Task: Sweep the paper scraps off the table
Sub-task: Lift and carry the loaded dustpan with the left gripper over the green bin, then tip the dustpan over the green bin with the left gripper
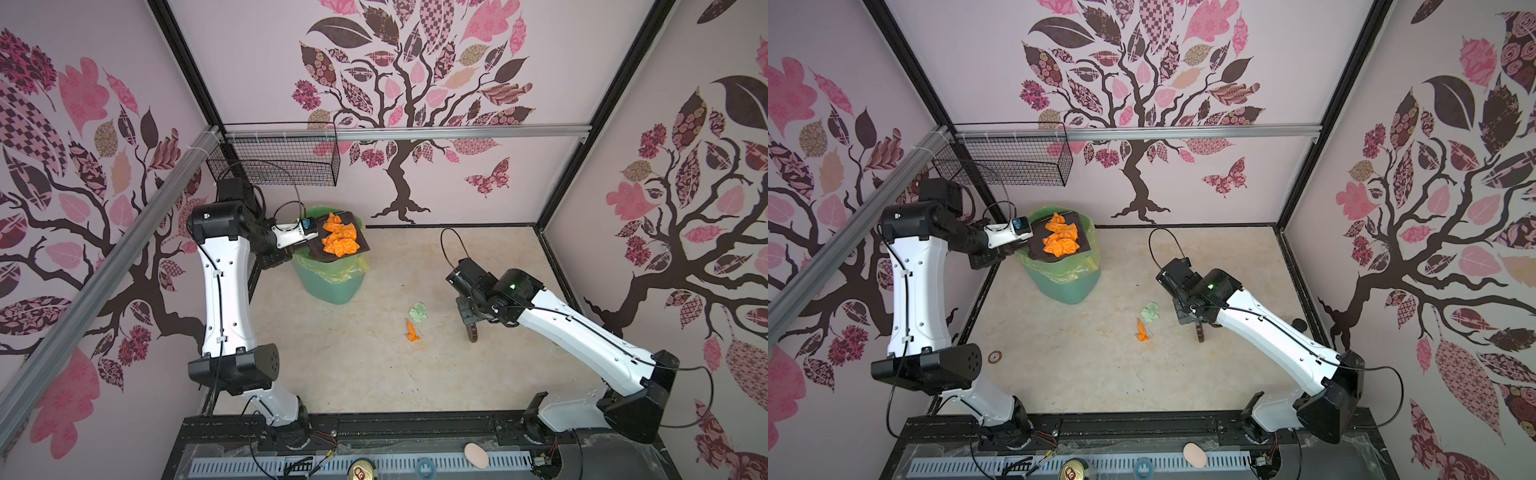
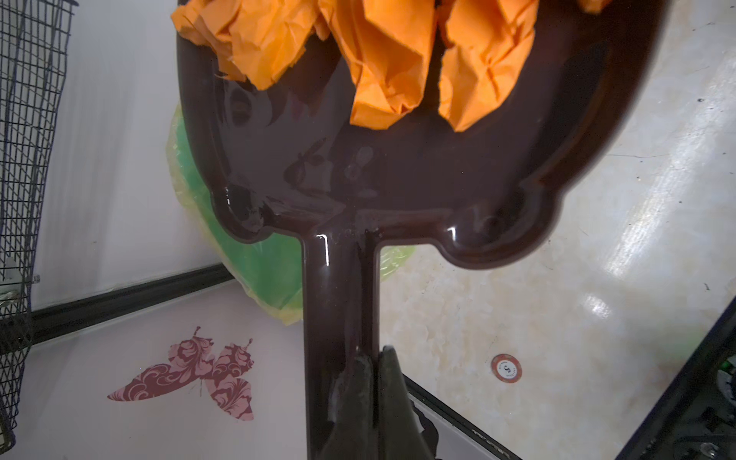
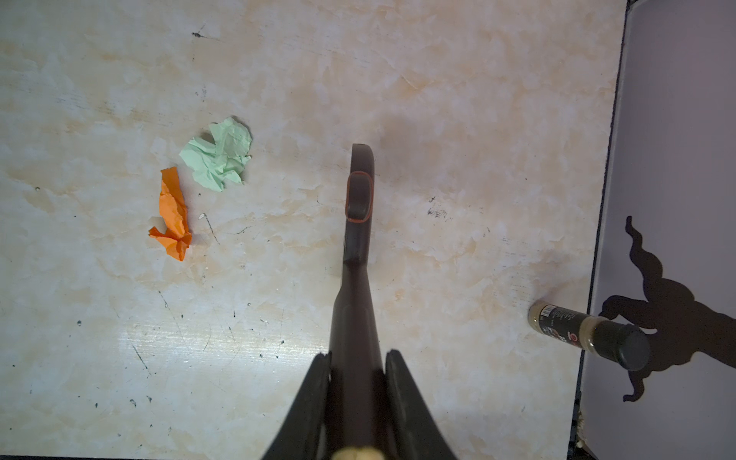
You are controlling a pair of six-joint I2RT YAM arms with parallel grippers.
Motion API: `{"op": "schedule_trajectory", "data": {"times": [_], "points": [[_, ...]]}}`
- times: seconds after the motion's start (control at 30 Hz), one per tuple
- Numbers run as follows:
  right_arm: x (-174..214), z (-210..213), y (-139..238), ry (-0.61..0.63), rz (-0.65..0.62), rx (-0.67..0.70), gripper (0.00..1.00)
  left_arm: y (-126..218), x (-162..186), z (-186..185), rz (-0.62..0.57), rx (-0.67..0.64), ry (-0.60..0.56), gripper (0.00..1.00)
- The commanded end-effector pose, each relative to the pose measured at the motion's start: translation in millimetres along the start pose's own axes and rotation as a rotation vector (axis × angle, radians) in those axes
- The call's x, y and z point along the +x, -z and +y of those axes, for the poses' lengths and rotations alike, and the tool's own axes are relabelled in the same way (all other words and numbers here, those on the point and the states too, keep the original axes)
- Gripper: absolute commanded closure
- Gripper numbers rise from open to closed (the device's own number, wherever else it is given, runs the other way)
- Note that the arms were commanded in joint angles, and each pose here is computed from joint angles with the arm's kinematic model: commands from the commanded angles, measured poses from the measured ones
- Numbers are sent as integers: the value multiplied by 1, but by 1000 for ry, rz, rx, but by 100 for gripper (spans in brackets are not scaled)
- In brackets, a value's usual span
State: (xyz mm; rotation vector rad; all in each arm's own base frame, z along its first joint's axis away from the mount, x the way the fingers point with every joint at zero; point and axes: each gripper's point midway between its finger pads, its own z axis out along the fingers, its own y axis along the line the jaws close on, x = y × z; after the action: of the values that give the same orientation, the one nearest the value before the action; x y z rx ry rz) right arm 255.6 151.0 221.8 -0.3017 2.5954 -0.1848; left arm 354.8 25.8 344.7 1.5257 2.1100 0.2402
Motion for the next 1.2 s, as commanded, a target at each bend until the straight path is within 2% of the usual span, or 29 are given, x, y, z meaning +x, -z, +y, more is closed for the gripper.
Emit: {"op": "schedule_trajectory", "data": {"times": [0.0, 0.2, 0.47, 0.6, 0.97, 1.07, 1.17], "points": [[-4, -5, 8, -12, -35, -8, 100, 2, 14, 12, 41, 3, -12, 100], [-2, -4, 5, -6, -29, -12, 100, -12, 39, 51, 148, -58, -49, 100], [-1, -3, 3, -7, -27, -14, 100, -15, 61, 85, 322, -156, -199, 100], [-1, 1, -1, -5, -21, -23, 100, -10, 58, 98, 383, -208, -278, 100], [2, 2, -5, -5, -20, -31, 100, 7, 28, 124, 581, -337, -596, 100], [4, 3, -6, -8, -21, -37, 100, 11, 23, 132, 612, -384, -654, 100], [6, 3, -6, -5, -20, -37, 100, 15, 20, 135, 619, -403, -664, 100]]}}
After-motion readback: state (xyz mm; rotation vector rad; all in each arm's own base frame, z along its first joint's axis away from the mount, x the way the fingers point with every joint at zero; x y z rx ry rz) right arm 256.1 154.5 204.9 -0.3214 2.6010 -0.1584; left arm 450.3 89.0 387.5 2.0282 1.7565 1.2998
